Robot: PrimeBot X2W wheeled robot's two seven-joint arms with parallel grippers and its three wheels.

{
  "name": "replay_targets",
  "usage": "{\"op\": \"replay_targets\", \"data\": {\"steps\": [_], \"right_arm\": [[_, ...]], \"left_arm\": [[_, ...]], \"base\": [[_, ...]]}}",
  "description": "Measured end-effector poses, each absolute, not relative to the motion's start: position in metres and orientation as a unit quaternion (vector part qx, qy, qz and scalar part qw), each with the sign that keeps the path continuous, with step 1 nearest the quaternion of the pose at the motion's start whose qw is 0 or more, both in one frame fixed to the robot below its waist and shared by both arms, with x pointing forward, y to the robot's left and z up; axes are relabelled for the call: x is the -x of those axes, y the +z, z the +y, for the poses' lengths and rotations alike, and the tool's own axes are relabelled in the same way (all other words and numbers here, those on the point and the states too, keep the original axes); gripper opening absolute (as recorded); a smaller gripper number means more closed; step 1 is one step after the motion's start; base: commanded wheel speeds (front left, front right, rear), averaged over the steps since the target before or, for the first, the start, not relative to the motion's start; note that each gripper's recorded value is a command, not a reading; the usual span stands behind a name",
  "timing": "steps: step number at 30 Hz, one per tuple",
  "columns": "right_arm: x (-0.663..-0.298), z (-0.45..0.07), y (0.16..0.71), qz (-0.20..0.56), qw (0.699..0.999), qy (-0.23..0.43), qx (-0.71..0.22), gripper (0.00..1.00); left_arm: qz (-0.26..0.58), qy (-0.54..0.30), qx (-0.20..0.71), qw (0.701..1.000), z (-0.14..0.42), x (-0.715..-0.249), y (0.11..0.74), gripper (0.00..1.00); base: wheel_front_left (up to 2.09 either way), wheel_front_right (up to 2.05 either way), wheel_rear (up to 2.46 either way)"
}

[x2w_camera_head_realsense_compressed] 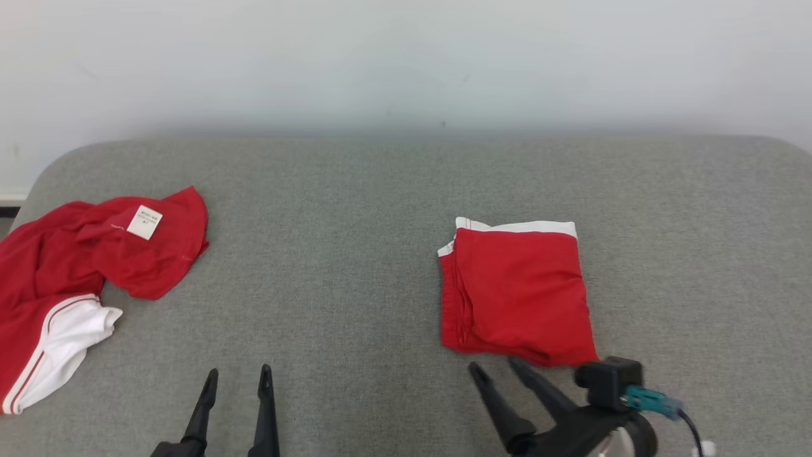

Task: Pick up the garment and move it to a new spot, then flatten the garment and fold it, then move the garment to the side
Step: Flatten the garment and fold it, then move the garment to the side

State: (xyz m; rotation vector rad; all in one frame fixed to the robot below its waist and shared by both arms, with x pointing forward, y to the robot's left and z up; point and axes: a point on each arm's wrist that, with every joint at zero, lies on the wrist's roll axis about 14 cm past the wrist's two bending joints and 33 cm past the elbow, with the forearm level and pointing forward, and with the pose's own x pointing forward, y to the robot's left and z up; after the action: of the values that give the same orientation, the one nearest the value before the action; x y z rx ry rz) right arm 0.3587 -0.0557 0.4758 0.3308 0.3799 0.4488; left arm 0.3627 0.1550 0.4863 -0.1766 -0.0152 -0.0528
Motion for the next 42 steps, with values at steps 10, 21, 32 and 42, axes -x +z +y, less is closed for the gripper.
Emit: {"op": "replay_targets", "data": {"steps": [10,21,32,42], "right_arm": [[-0.353,-0.143,0.49,0.062,0.987,0.083,-0.126,1.0],[-0.337,-0.204,0.477,0.036,0.998,-0.003,-0.058,1.0],[-0.344,-0.203,0.473,0.039,0.998,0.0,-0.054,1.0],[-0.345,-0.202,0.471,0.043,0.998,0.002,-0.05,1.0]], "left_arm": [[-0.024,0.0,0.081,0.996,0.172,-0.354,0.495,1.0],[-0.019,-0.004,0.061,0.998,0.179,-0.349,0.492,1.0],[-0.014,-0.026,0.056,0.998,0.173,-0.35,0.489,1.0],[-0.011,-0.029,0.057,0.998,0.17,-0.352,0.487,1.0]], "base": [[0.0,0.0,0.0],[0.0,0.0,0.0],[0.0,0.0,0.0],[0.0,0.0,0.0]]}}
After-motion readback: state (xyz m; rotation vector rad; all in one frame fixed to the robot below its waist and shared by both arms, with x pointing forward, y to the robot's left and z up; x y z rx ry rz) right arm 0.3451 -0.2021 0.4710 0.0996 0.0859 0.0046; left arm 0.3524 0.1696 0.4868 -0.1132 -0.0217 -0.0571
